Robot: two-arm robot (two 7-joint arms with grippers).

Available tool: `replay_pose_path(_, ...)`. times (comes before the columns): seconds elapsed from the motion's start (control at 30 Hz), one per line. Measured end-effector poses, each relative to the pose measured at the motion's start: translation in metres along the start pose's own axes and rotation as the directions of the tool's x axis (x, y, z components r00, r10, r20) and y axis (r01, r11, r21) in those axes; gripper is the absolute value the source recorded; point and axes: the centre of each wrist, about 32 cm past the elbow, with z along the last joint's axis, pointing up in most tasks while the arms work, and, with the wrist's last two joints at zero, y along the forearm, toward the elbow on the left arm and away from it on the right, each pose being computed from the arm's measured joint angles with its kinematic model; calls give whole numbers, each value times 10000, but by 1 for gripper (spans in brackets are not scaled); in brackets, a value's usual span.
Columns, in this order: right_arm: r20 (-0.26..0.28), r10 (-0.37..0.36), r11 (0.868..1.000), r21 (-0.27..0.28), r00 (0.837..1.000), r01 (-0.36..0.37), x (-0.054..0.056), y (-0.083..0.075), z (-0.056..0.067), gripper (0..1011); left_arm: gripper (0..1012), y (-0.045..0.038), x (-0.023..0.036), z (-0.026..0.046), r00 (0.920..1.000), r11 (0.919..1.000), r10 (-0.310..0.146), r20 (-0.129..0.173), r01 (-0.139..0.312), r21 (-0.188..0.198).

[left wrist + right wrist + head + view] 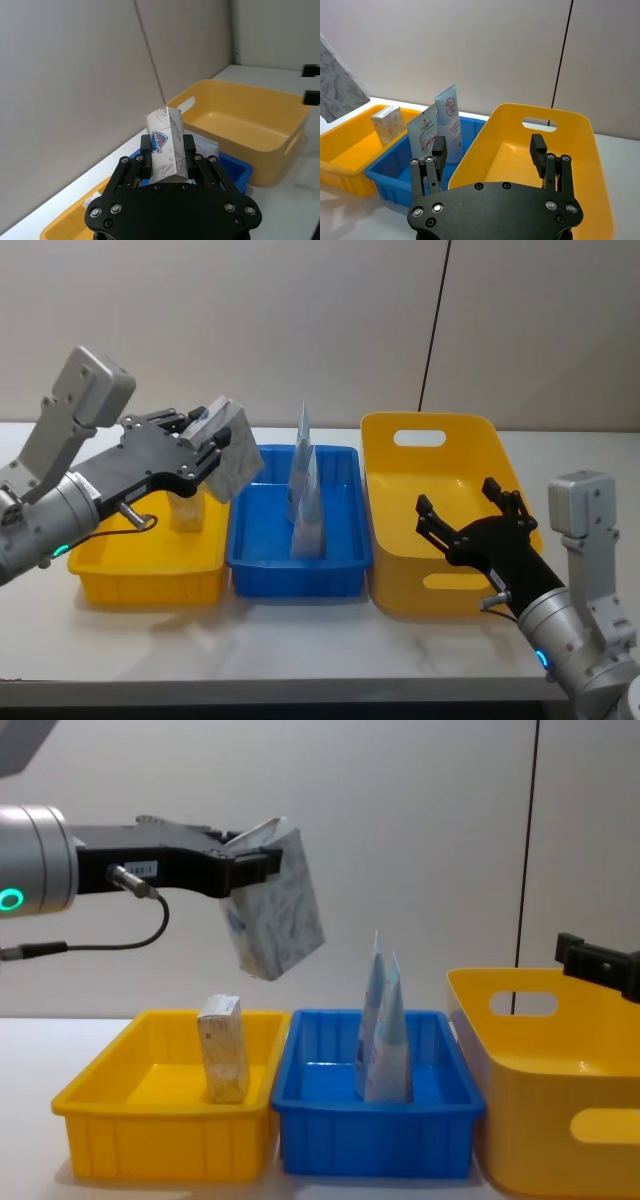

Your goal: Bimanual collaborative sorting of washing and personal care products

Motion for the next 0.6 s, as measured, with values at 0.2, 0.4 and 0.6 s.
replay_pose_path(0.2, 0, -1, 10000, 0, 10000, 1, 0, 0, 0, 1002, 334, 50, 48, 50, 9943, 9938, -1036, 253, 1045, -381)
replay_pose_path(0.4, 0, 0, 10000, 0, 10000, 0, 0, 0, 0, 1002, 334, 80, 86, 75, 9820, 9803, -1841, 428, 1866, -641)
replay_pose_path(0.6, 0, 0, 10000, -1, 10000, 0, 0, 0, 0, 1002, 334, 101, 128, 102, 9579, 9539, -2800, 634, 2851, -934)
